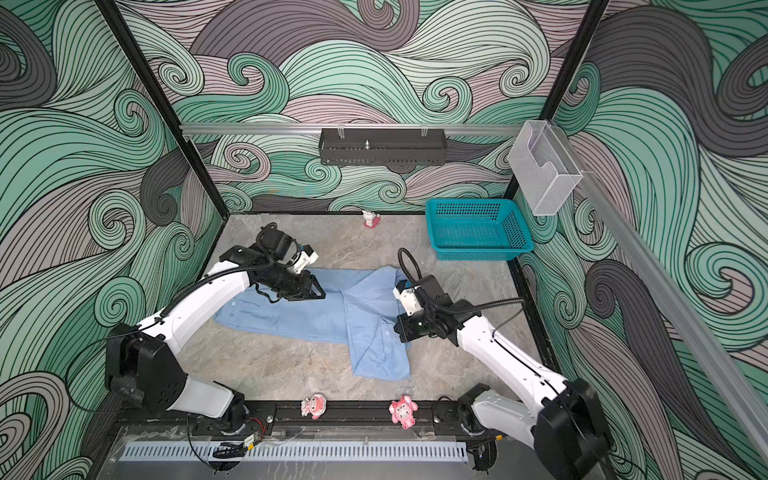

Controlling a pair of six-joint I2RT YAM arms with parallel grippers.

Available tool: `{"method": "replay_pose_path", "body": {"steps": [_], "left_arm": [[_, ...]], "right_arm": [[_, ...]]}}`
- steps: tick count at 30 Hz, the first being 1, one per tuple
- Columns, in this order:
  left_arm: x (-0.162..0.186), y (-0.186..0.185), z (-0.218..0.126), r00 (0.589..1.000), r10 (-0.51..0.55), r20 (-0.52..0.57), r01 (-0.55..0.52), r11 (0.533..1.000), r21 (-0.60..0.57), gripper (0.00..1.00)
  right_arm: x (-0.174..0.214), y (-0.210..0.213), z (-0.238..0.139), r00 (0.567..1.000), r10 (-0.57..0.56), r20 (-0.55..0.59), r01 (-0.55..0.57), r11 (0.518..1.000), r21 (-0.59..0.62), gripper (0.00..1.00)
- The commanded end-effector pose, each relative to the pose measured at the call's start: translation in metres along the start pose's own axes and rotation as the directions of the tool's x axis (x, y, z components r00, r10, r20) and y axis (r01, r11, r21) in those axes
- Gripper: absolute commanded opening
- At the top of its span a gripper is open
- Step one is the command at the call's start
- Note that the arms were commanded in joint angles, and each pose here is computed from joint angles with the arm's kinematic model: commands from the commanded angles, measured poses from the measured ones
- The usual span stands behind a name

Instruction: Fold and stack the long sleeve shirts

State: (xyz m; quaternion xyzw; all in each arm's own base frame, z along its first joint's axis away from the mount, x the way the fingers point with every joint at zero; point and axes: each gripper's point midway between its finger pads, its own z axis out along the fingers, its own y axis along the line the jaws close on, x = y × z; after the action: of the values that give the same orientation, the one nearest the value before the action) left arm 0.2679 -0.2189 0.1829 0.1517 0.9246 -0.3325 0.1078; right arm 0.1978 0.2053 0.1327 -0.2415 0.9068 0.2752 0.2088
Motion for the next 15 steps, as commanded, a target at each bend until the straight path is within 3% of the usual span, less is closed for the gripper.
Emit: {"method": "replay_pose_path", "body": {"steps": [1,5,8,10,15], "left_arm": [[-0.013,-0.053,-0.015,0.935,0.312,0.170,-0.331,0.938,0.102,0.45],[-0.007,-0.093,-0.023,0.785,0.529,0.323,-0.586,0.803,0.109,0.53],[-0.001,-0.111,-0.028,0.681,0.629,0.374,-0.701,0.708,0.087,0.57],[0.003,-0.117,-0.027,0.658,0.656,0.370,-0.730,0.677,0.097,0.59],[0.015,-0.127,-0.010,0.658,0.675,0.334,-0.747,0.643,0.170,0.66]], "right_arm": [[-0.039,0.041,-0.021,0.943,-0.243,0.227,0.270,0.958,-0.098,0.00],[-0.057,0.077,-0.042,0.854,-0.371,0.365,0.458,0.869,-0.187,0.00],[-0.065,0.093,-0.047,0.823,-0.420,0.383,0.527,0.816,-0.238,0.00],[-0.071,0.099,-0.050,0.810,-0.437,0.390,0.550,0.797,-0.251,0.00],[-0.083,0.107,-0.056,0.784,-0.457,0.419,0.584,0.772,-0.251,0.00]]}}
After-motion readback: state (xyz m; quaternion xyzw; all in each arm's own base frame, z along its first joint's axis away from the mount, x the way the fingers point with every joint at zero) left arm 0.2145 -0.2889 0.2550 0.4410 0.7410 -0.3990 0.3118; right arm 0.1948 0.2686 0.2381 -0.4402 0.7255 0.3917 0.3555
